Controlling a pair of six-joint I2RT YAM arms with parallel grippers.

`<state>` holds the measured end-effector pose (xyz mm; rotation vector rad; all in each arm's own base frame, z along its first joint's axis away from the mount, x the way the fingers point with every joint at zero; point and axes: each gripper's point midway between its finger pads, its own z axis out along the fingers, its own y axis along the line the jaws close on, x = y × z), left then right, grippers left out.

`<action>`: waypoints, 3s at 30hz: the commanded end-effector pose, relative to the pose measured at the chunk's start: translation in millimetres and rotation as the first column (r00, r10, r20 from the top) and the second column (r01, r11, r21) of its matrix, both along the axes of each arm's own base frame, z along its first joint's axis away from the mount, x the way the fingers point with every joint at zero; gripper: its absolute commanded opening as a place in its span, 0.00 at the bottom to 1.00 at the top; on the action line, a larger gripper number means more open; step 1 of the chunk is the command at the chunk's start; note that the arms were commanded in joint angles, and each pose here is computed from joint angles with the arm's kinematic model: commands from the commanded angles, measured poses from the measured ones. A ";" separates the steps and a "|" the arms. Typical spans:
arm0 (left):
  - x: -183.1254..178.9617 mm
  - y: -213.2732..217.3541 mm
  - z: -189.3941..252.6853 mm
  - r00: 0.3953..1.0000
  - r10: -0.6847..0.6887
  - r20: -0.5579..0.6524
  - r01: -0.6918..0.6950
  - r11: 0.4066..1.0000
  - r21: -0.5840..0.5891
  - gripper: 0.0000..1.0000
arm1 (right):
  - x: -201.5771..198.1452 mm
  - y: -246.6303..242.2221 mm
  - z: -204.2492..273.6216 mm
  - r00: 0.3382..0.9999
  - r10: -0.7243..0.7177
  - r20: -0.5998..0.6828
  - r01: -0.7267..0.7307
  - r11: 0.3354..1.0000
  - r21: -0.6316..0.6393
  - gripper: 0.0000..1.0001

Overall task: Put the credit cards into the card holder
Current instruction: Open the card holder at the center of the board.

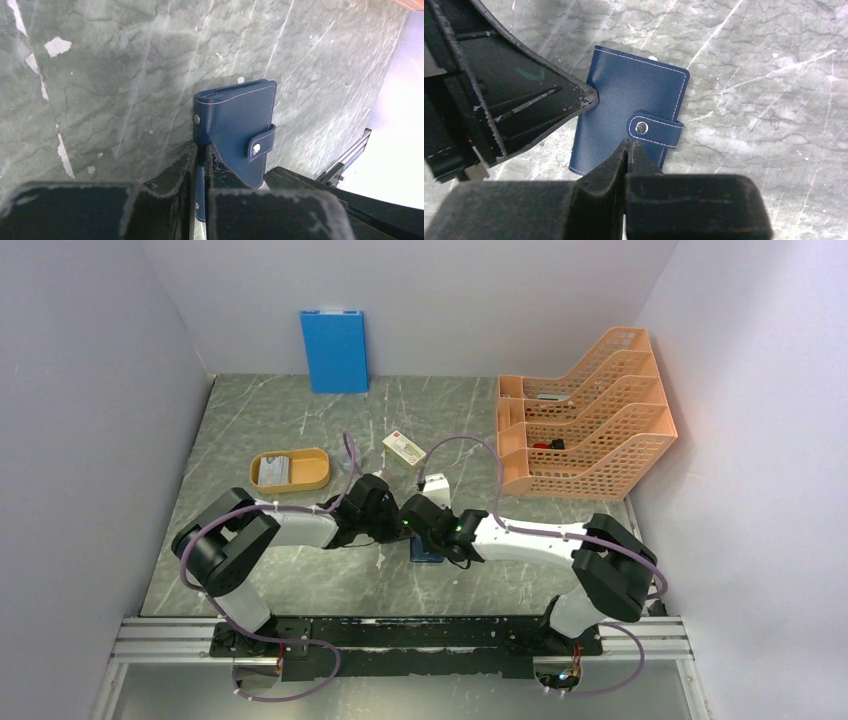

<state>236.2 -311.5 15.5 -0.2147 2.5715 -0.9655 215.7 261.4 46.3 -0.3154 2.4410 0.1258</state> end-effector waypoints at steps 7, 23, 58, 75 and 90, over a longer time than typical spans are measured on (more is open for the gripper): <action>-16.0 35.7 -51.4 0.996 0.039 -0.086 -0.020 0.976 0.215 0.05 | -3.1 -9.9 12.5 0.998 -0.054 0.011 0.054 0.998 0.044 0.00; -20.8 33.3 -56.3 0.995 0.028 -0.096 -0.006 0.976 0.218 0.05 | 19.9 -3.7 1.1 0.999 -0.003 0.051 0.010 0.991 -0.136 0.43; -24.7 46.1 -69.0 0.992 0.058 -0.116 -0.023 0.960 0.279 0.05 | 15.0 -37.8 -10.5 0.994 -0.094 0.053 0.102 0.977 -0.185 0.00; -26.5 36.7 -67.1 0.992 0.025 -0.124 0.005 0.971 0.238 0.05 | 2.8 -28.6 25.8 0.993 -0.115 -0.030 0.118 0.980 0.158 0.00; -37.4 43.2 10.3 0.999 -0.039 -0.004 0.039 0.989 0.144 0.72 | -11.5 2.3 79.5 0.996 0.087 0.024 -0.090 0.932 0.350 0.00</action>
